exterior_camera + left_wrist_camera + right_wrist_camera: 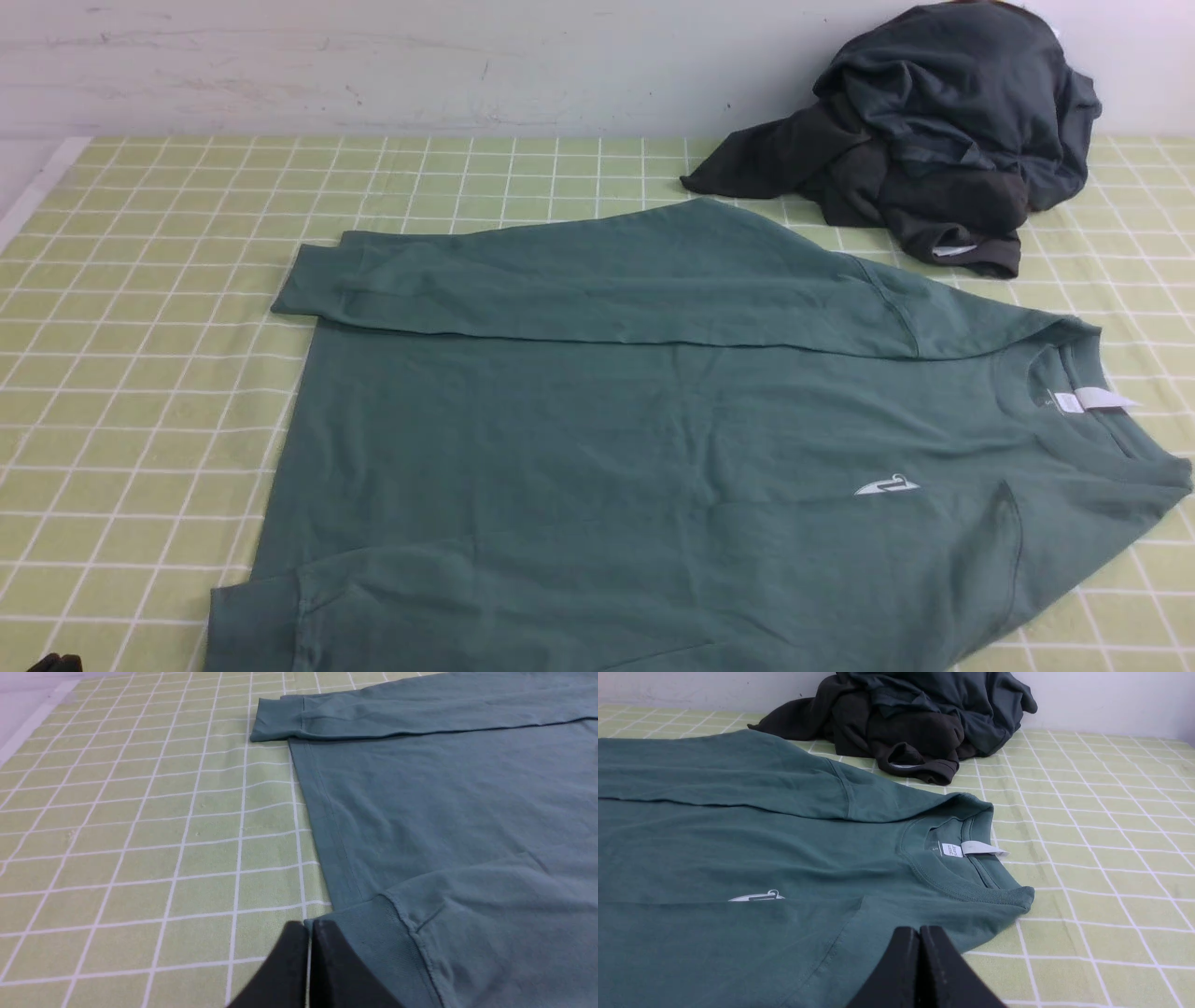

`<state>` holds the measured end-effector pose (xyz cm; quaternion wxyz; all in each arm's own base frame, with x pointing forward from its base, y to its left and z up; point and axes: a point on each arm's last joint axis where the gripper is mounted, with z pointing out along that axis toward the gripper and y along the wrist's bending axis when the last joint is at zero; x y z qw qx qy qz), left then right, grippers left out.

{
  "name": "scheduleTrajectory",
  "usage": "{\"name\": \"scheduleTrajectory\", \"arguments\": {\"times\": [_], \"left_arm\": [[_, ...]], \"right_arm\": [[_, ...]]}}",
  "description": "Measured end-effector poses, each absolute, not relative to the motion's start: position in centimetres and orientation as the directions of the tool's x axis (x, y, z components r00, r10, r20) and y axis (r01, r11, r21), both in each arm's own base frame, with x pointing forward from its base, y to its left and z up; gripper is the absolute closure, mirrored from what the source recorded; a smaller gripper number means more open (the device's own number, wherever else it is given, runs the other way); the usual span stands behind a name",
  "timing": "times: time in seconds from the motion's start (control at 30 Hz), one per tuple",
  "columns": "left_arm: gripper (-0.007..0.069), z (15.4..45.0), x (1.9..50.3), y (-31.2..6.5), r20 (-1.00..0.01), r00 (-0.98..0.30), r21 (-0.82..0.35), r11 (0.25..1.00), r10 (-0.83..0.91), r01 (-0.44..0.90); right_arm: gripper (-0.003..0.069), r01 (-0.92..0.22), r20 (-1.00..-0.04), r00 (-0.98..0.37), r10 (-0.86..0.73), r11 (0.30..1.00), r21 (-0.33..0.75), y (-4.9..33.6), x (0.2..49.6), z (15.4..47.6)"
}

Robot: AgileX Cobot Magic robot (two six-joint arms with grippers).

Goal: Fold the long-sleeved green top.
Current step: Use the left arm to clamp the cuff closest to it

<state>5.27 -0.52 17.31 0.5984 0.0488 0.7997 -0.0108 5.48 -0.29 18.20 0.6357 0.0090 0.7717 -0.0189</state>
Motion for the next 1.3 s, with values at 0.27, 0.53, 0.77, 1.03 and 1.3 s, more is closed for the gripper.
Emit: {"name": "scheduleTrajectory", "arguments": {"times": [0.27, 0.53, 0.77, 1.03, 1.3], "left_arm": [[0.0626, 17.3, 5.3, -0.5, -0.958, -0.279, 0.041, 0.995, 0.065, 0.091], [0.0626, 17.3, 5.3, -0.5, -0.958, -0.279, 0.042, 0.995, 0.066, 0.091], [0.0626, 17.3, 5.3, -0.5, -0.958, -0.278, 0.051, 0.994, 0.075, 0.093], [0.0626, 17.4, 5.3, -0.5, -0.96, -0.271, 0.052, 0.994, 0.075, 0.092], [0.0626, 18.6, 5.6, -0.4, -0.991, -0.117, 0.057, 0.996, 0.065, 0.071]], "right_arm": [[0.0672, 0.038, -0.981, -0.192, -0.01, 0.999, -0.018, -0.3, 5.5, 18.2], [0.0672, 0.038, -0.981, -0.192, -0.01, 0.999, -0.018, -0.3, 5.5, 18.2], [0.0672, 0.038, -0.981, -0.192, -0.01, 0.999, -0.018, -0.3, 5.5, 18.2], [0.0672, 0.04, -0.98, -0.193, -0.043, 0.998, -0.051, -0.4, 5.5, 18.2], [0.0672, 0.028, -0.998, -0.05, 0.022, 0.999, 0.02, -0.2, 5.7, 19.3]]}}
